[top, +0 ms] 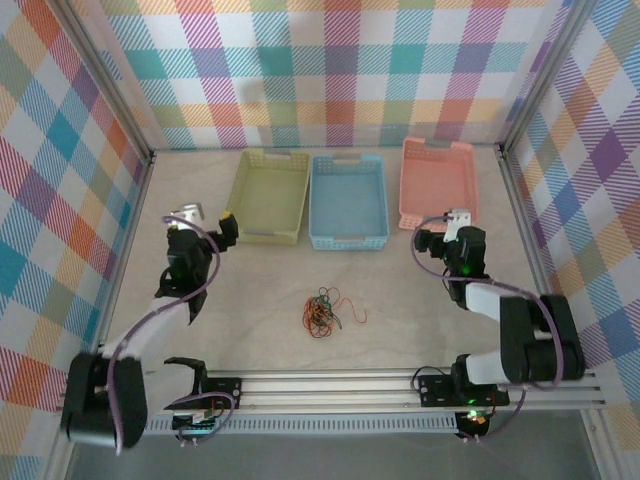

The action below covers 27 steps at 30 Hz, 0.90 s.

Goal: Untangle the cables

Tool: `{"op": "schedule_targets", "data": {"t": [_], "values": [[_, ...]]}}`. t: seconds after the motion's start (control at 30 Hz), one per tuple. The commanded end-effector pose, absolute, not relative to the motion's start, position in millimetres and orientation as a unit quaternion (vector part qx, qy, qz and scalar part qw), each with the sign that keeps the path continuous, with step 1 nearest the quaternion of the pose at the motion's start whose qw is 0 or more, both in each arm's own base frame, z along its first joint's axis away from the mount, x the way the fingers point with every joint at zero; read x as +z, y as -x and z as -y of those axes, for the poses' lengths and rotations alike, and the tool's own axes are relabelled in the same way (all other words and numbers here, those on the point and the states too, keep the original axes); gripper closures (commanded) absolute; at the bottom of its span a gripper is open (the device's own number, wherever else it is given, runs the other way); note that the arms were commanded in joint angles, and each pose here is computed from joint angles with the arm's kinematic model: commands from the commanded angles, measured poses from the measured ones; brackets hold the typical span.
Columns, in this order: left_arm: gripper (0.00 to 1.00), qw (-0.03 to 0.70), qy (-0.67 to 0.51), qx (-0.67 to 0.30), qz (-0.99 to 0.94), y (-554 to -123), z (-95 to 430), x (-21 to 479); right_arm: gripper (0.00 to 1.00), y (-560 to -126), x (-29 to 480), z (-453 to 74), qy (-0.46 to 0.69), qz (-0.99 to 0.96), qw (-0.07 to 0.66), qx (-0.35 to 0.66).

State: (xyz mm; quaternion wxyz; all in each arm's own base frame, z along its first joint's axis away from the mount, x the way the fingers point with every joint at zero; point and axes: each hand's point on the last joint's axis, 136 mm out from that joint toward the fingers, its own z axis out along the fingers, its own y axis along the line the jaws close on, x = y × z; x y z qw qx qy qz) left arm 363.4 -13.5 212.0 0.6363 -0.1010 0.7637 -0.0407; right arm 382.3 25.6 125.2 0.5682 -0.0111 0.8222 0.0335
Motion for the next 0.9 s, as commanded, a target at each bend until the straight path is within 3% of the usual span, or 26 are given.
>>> {"op": "schedule_targets", "data": {"t": [0.0,0.2,0.33,0.57,0.8,0.87], "values": [[0.00,0.587,0.143,-0.105,-0.790,-350.3,25.5,218.0,0.00,-374.7,166.7,-26.3,-0.006,-0.805,0.592,0.037],[0.00,0.543,0.225,-0.227,-0.777,-334.3,40.6,234.4,0.00,-345.6,223.3,-35.0,-0.087,-0.750,0.637,0.154],[0.00,0.468,0.204,-0.275,-0.814,-325.2,66.6,229.3,0.00,-332.4,232.3,-32.4,-0.165,-0.754,0.602,0.205],[0.02,0.389,0.174,-0.337,-0.840,-309.1,97.9,208.8,0.00,-320.0,219.7,-74.1,-0.120,-0.794,0.515,0.300],[0.06,0.373,0.159,-0.367,-0.837,-305.7,113.5,188.0,0.20,-321.4,216.8,-131.1,-0.045,-0.826,0.406,0.388],[0.07,0.375,0.153,-0.370,-0.836,-302.4,116.2,182.0,0.21,-316.6,218.8,-154.1,0.005,-0.836,0.380,0.396]]}}
